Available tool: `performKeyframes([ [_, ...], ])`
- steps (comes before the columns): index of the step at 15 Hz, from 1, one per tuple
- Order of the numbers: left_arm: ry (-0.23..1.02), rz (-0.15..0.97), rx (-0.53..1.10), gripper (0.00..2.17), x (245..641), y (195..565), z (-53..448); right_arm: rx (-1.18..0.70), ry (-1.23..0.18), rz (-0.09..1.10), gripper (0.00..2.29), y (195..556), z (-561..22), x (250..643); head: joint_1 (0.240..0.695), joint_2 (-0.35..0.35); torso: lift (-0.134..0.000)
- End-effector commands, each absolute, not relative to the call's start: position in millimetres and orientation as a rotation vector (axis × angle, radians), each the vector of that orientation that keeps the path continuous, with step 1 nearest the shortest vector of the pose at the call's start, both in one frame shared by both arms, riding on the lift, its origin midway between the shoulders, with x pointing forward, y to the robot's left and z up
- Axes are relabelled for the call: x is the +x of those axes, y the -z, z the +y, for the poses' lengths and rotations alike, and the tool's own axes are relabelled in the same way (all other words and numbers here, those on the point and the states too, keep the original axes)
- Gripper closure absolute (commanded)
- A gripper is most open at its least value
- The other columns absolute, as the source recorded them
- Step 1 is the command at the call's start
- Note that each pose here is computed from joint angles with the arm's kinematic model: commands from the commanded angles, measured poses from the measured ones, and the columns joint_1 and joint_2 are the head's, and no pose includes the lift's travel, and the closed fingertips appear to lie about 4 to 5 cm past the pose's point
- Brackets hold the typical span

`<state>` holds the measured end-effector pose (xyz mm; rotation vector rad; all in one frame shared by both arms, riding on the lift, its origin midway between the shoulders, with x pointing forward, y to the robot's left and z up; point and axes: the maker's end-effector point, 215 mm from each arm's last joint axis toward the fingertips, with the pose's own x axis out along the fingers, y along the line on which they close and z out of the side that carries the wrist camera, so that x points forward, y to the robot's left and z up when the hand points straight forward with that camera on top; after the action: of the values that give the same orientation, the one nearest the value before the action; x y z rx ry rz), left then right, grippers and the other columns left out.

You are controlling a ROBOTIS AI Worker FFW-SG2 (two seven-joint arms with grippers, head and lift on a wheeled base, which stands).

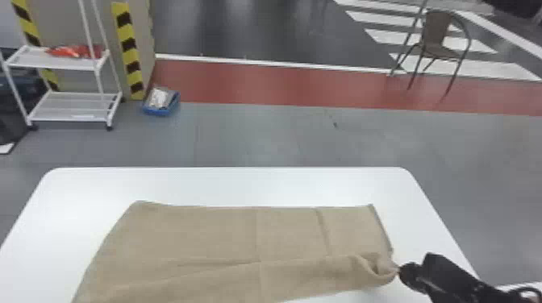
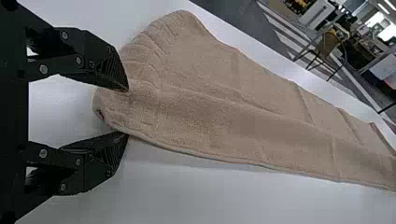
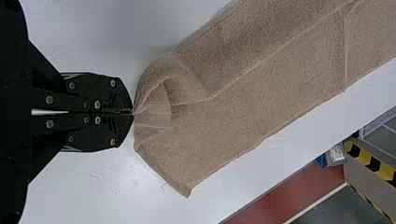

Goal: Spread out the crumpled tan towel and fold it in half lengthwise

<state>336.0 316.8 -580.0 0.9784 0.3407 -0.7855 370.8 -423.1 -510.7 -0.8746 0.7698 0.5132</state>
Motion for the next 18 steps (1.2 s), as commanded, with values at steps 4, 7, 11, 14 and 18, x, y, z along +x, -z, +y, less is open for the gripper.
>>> performKeyframes([
  [4, 0.764, 0.379, 0.987, 0.65, 331.5, 594.1, 331.0, -0.871, -0.516, 0.760, 1.67, 509.5, -417.9, 375.1, 0.695, -0.159, 0.000],
  [7, 0.765, 0.384, 0.991, 0.89, 332.8, 595.7, 332.9, -0.870, -0.506, 0.754, 1.67, 507.4, -420.3, 377.8, 0.695, -0.144, 0.000],
  [11, 0.770, 0.375, 0.999, 1.37, 336.0, 592.0, 332.1, -0.873, -0.499, 0.742, 1.67, 502.6, -420.9, 383.0, 0.695, -0.142, 0.000],
  [14, 0.761, 0.339, 1.022, 1.37, 342.0, 570.5, 330.4, -0.861, -0.463, 0.712, 1.67, 483.6, -427.9, 393.6, 0.695, -0.144, 0.000],
  [18, 0.701, 0.309, 1.039, 1.37, 350.3, 520.2, 355.5, -0.844, -0.414, 0.659, 1.67, 441.2, -442.2, 399.9, 0.695, -0.151, 0.000],
])
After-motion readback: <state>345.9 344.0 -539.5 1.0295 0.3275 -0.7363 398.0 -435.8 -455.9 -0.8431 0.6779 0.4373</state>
